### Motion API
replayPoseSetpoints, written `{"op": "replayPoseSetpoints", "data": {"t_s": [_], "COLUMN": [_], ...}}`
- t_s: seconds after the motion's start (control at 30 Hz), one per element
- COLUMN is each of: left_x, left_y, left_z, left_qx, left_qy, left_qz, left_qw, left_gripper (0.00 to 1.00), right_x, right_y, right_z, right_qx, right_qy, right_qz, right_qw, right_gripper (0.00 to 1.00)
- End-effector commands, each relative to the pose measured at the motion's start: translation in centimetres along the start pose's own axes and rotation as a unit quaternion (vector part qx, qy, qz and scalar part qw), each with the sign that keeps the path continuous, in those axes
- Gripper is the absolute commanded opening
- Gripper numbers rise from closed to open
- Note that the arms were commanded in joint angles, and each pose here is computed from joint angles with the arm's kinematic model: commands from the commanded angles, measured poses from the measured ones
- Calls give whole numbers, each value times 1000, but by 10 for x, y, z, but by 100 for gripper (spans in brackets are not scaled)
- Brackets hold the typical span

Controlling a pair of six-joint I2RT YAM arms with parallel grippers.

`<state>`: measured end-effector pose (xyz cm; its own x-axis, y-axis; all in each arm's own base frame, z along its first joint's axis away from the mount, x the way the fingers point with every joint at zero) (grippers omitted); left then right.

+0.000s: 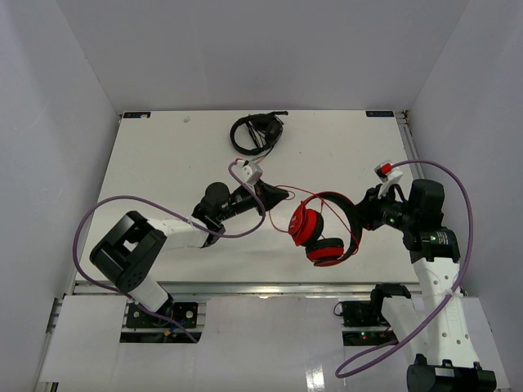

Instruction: Wrap the headphones

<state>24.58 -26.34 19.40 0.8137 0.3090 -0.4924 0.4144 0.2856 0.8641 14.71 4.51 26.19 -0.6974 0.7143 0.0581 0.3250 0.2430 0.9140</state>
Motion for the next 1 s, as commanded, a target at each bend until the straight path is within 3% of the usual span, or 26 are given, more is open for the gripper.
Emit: {"op": "replayPoseSetpoints", "data": {"t_s": [0.0,0.3,0.53,0.7,0.97], "left_x": [-8,3,-3,-18,-41], "left_y": [11,-23,-48,-65,-88], "left_z": [-7,-3,6,30,64], "left_qx": [-30,36,49,67,62], "left_qy": [-10,-26,-35,-58,-112], "left_qz": [0,-82,-114,-140,-154], "left_qw": [1000,996,992,986,980], "left_gripper": [0,0,0,2,8], "right_x": [-1,-3,-8,-13,-15], "right_y": [16,38,69,84,102], "right_z": [-4,-3,-3,-4,-9], "right_qx": [-34,-59,-86,-104,-127], "right_qy": [-9,16,26,16,12], "right_qz": [-6,42,91,133,139], "right_qw": [999,997,992,985,982], "right_gripper": [8,8,8,8,8]}}
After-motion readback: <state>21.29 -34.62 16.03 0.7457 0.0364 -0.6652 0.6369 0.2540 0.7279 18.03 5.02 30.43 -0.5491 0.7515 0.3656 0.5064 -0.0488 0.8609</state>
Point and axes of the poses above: each gripper's point midway between its finger pads, its own z axis out along the fingers, its own x axis along the line the jaws close on, y = z × x, the point moved 10 cm from there along -z, back along the fingers, and after that the axes turned 15 degrees about -z, right-handed, at the moved point
